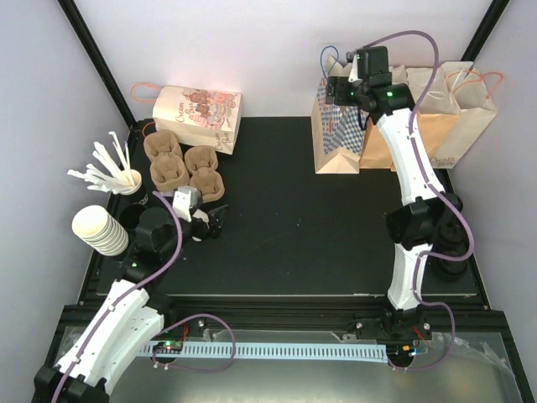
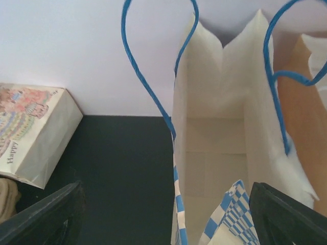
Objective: Pack the takeout coffee
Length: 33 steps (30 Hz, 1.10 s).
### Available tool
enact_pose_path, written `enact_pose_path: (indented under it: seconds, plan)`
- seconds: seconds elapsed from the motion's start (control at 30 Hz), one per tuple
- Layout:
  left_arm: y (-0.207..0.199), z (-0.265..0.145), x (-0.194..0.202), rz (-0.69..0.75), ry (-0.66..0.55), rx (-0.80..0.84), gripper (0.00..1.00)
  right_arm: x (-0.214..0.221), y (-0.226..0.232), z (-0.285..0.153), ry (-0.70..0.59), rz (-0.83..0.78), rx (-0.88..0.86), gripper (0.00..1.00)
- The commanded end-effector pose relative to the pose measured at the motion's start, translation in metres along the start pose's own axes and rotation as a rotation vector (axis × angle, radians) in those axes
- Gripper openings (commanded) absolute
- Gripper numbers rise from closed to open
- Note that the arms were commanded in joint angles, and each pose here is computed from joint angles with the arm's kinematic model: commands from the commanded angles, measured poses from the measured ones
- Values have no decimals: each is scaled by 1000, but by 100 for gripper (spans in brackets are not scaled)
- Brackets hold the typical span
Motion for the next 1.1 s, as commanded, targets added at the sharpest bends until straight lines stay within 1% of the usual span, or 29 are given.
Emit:
enact_pose_path:
  seconds: [0.0,0.13,0.23,0.3,0.4,0.53,0.6,0.7,0.8,0.83,0.93,1.07]
  plan:
    - [-11,-10,-1,-107,51,18,99,10,-6,5,71,-99,89,89]
    - [-15,-16,-2,-140,70,27,99,16,-6,21,80,-116,89,85]
    - [-20,-23,-9,-128,45,21,99,23,-3,34,106,-121,73,80]
    - [-22,-28,-15,-119,25,16,99,28,2,41,127,-140,70,75]
    - [-25,-36,-20,-116,19,-1,99,32,9,47,141,-172,77,71]
    - [-28,-43,-25,-114,22,-25,99,32,17,49,142,-196,71,61]
    - [-29,-45,-26,-107,22,-28,99,31,19,47,141,-199,67,49]
    - [-29,-49,-27,-91,20,-35,99,29,25,41,137,-210,64,25]
    - [-31,-52,-29,-74,14,-40,99,24,31,28,126,-231,72,7]
    - [-31,-53,-30,-69,12,-41,99,23,34,23,123,-238,76,2]
    - [-32,-56,-30,-65,13,-41,99,19,41,2,112,-249,66,1]
    - [-41,-62,-34,-75,15,-9,99,26,56,-24,122,-255,28,1]
Point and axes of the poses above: each gripper's point midway between its finger pads, its own z axis out along the fingers, its own y axis along the line the jaws close on, x = y × z, the point moved 5 cm from there along -z, back along the fingers, and after that the axes turned 14 degrees about -z, right-handed, at the moved point
